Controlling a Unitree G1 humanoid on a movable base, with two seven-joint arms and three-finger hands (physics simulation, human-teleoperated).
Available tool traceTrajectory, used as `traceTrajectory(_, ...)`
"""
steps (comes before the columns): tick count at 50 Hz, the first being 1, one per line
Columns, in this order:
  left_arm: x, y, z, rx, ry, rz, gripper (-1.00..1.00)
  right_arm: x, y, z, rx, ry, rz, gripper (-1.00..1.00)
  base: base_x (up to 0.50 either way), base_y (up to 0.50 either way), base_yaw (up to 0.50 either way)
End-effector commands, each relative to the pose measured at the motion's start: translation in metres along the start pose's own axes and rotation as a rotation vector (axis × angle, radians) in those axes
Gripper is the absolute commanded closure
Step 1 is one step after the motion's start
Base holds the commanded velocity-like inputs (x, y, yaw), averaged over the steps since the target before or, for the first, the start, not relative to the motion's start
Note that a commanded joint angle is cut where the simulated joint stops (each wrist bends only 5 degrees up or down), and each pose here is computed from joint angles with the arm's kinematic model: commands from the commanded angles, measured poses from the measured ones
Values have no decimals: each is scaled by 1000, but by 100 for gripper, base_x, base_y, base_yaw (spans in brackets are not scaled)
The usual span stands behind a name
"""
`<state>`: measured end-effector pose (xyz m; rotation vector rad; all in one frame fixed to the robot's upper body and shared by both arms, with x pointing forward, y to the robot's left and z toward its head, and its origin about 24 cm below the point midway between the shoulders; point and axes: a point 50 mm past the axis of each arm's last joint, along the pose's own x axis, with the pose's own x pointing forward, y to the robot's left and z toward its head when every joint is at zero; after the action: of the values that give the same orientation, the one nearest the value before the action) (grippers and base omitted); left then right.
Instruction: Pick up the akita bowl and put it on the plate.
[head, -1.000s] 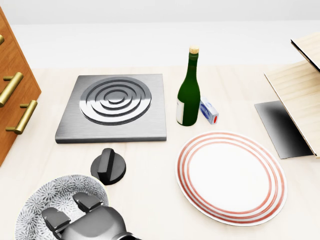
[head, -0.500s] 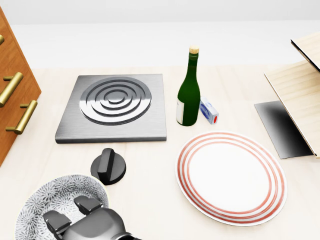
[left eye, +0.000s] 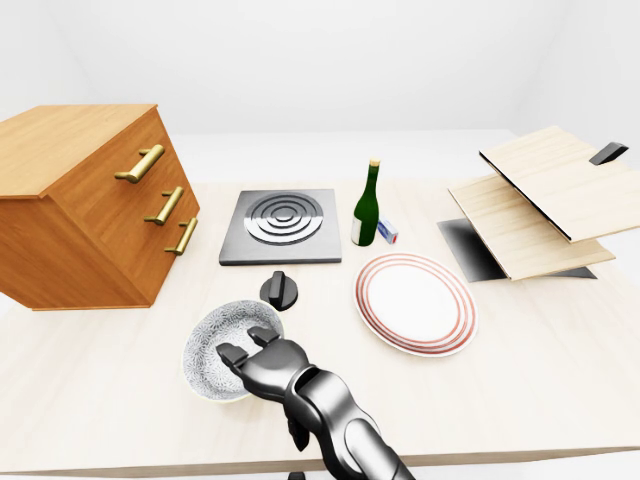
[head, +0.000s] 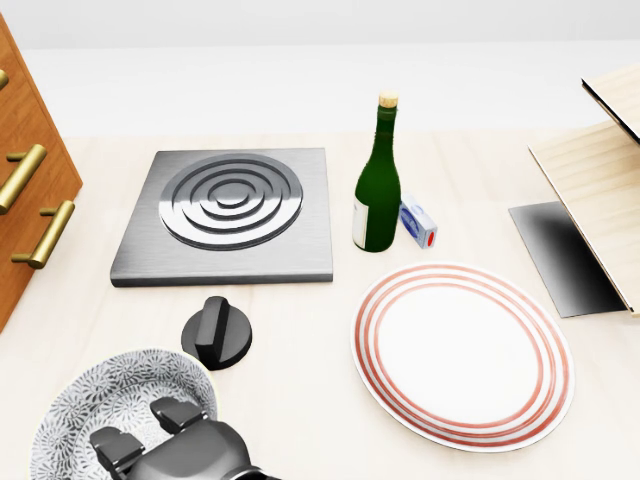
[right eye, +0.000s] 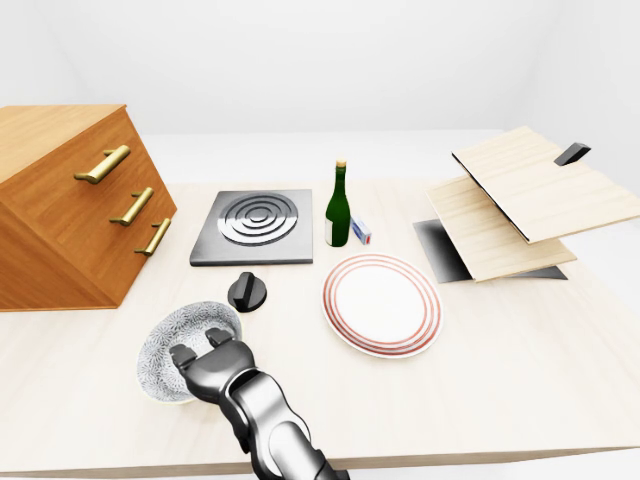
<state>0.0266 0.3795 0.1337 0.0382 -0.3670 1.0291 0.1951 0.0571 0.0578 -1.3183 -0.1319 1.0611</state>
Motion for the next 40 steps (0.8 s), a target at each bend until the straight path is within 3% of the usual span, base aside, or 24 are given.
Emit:
traceTrajectory(1, 0, 0, 0, -1, 0, 2, -100, 1, 2, -1, 3, 1, 11, -100, 0, 0, 0)
traceTrajectory(12, 0, 0, 0, -1, 0, 2, -100, 1, 1, -3, 10, 7, 7, -100, 0, 0, 0)
traceTrajectory(13, 0, 0, 0, -1, 0, 1, -100, 0, 0, -3, 11, 6, 3, -91, 0, 0, 0)
traceTrajectory(14, 0, 0, 0, -1, 0, 2, -100, 1, 0, -3, 13, 5, 2, 1, 0, 0, 0)
traceTrajectory(15, 0, 0, 0, -1, 0, 2, -100, 1, 0, -2, 12, 4, 3, 40, 0, 0, 0)
traceTrajectory(17, 0, 0, 0, -1, 0, 1, -100, 0, 1, -1, 12, 3, 5, 82, 0, 0, 0)
traceTrajectory(19, 0, 0, 0, -1, 0, 1, -100, 1, 3, -2, 9, 2, 16, 100, 0, 0, 0)
traceTrajectory(40, 0, 0, 0, -2, 0, -3, -100, 4, 9, -4, 19, -11, 45, 100, 0, 0, 0)
